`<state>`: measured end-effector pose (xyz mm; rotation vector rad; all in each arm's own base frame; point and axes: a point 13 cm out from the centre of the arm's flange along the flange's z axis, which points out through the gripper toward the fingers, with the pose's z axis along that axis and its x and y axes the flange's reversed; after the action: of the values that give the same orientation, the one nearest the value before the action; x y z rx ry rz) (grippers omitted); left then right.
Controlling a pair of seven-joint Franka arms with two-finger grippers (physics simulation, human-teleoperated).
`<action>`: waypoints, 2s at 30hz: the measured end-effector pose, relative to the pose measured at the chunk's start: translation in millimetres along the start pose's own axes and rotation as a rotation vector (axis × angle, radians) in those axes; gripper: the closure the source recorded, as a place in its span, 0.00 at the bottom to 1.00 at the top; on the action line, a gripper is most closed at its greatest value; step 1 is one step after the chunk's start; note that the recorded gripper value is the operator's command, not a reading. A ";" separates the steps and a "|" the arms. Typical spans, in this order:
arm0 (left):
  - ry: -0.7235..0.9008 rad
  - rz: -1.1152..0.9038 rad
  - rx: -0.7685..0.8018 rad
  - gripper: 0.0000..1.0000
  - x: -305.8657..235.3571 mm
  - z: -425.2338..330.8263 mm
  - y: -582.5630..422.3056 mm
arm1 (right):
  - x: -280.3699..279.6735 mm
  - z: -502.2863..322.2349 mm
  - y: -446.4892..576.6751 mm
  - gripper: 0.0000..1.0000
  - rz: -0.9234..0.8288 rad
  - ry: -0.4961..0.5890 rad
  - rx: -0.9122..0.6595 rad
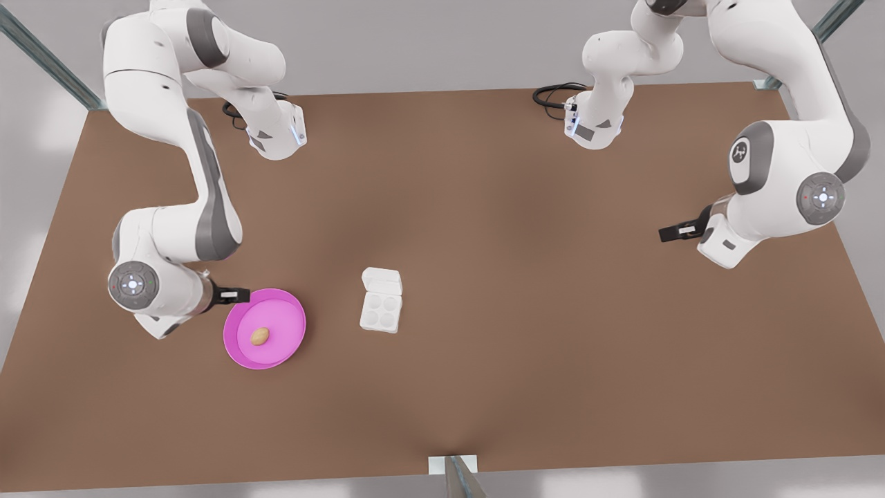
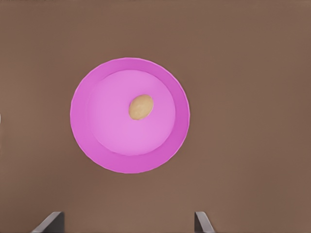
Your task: Pack egg into the box and close the box lid
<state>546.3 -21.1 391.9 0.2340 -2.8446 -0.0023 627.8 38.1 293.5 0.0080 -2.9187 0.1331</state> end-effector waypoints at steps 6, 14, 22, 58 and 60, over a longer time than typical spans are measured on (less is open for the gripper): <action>-0.008 -0.003 0.002 0.00 1.6 -10.7 -0.9 | -28.4 71.5 -32.8 0.00 0.167 0.052 -0.091; 0.016 0.014 -0.006 0.00 9.5 -8.2 -11.9 | -58.6 117.8 -40.0 0.00 0.359 0.028 -0.116; 0.030 0.021 -0.011 0.00 13.0 -5.2 -17.2 | -85.0 165.6 -35.0 0.00 0.481 -0.039 -0.127; 0.076 0.019 -0.040 0.00 17.8 5.8 -16.5 | -81.0 242.8 3.5 0.00 0.603 -0.115 -0.150; 0.077 0.020 -0.041 0.00 17.8 6.3 -16.7 | -81.1 245.2 4.3 0.00 0.603 -0.112 -0.149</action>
<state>530.3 -40.5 390.4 0.1932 -2.7667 -0.0471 653.6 19.8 37.1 -0.9126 -2.9303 0.0077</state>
